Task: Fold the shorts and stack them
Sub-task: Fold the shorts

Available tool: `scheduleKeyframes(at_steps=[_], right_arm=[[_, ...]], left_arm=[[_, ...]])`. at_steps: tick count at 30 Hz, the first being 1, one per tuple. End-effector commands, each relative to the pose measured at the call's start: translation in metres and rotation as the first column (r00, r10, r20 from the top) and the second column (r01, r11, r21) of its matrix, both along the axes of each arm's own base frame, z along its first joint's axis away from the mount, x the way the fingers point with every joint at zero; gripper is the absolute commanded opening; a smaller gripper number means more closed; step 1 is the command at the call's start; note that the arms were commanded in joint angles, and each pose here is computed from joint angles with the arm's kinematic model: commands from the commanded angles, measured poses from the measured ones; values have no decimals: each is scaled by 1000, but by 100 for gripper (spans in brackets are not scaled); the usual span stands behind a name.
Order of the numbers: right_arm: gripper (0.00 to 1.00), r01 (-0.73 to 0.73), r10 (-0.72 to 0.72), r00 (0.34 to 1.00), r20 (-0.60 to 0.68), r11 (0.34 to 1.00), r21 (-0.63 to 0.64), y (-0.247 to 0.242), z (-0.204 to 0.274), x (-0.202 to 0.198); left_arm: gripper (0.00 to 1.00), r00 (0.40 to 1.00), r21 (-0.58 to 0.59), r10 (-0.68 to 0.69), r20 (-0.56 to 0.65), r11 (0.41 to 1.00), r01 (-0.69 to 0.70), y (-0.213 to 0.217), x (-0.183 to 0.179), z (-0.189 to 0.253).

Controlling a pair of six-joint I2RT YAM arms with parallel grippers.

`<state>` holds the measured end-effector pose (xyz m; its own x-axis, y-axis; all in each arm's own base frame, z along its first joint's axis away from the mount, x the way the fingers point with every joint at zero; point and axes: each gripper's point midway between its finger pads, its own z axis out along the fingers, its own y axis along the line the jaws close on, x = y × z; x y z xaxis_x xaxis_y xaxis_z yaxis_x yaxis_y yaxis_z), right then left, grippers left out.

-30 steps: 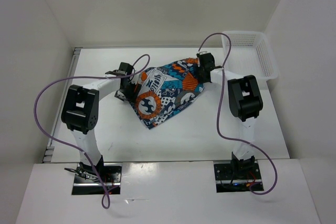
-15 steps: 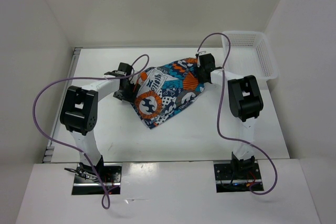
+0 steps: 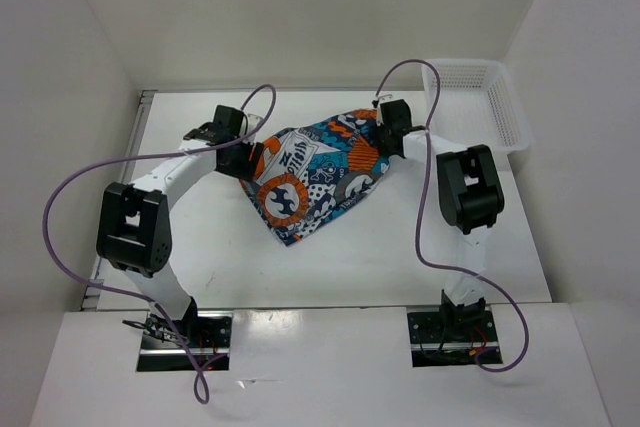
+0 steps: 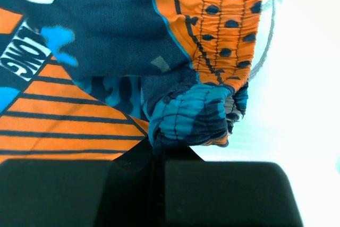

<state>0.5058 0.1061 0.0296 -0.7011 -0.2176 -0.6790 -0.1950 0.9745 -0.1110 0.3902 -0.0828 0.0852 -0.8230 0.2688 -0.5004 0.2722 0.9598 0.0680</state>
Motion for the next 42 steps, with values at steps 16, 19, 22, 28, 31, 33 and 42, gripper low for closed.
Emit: scheduleKeyframes(at_steps=[16, 19, 22, 28, 31, 33, 42], right_arm=[[0, -69, 112, 933, 341, 988, -136, -22, 179, -17], [0, -85, 145, 919, 366, 981, -174, -25, 195, -20], [0, -157, 232, 900, 370, 963, -220, -7, 201, -27], [0, -415, 529, 801, 281, 828, -377, 73, 176, -66], [0, -539, 680, 700, 219, 704, -463, 124, 159, -90], [0, -573, 724, 659, 202, 658, -488, 144, 155, -99], [0, -778, 914, 386, 124, 394, -489, 253, 133, -173]], left_arm=[[78, 996, -47, -13, 92, 999, 17, -26, 100, -19], [69, 998, -42, -13, 66, 999, 16, -28, 105, -36], [59, 997, -52, -19, 70, 998, 22, -32, 114, -39], [48, 998, -82, -49, 50, 995, 53, -44, 116, -46], [37, 997, -111, -69, 34, 991, 72, -51, 113, -49], [21, 997, -117, -73, 24, 990, 76, -52, 113, -51], [0, 994, -149, -106, -12, 983, 103, -63, 105, -62]])
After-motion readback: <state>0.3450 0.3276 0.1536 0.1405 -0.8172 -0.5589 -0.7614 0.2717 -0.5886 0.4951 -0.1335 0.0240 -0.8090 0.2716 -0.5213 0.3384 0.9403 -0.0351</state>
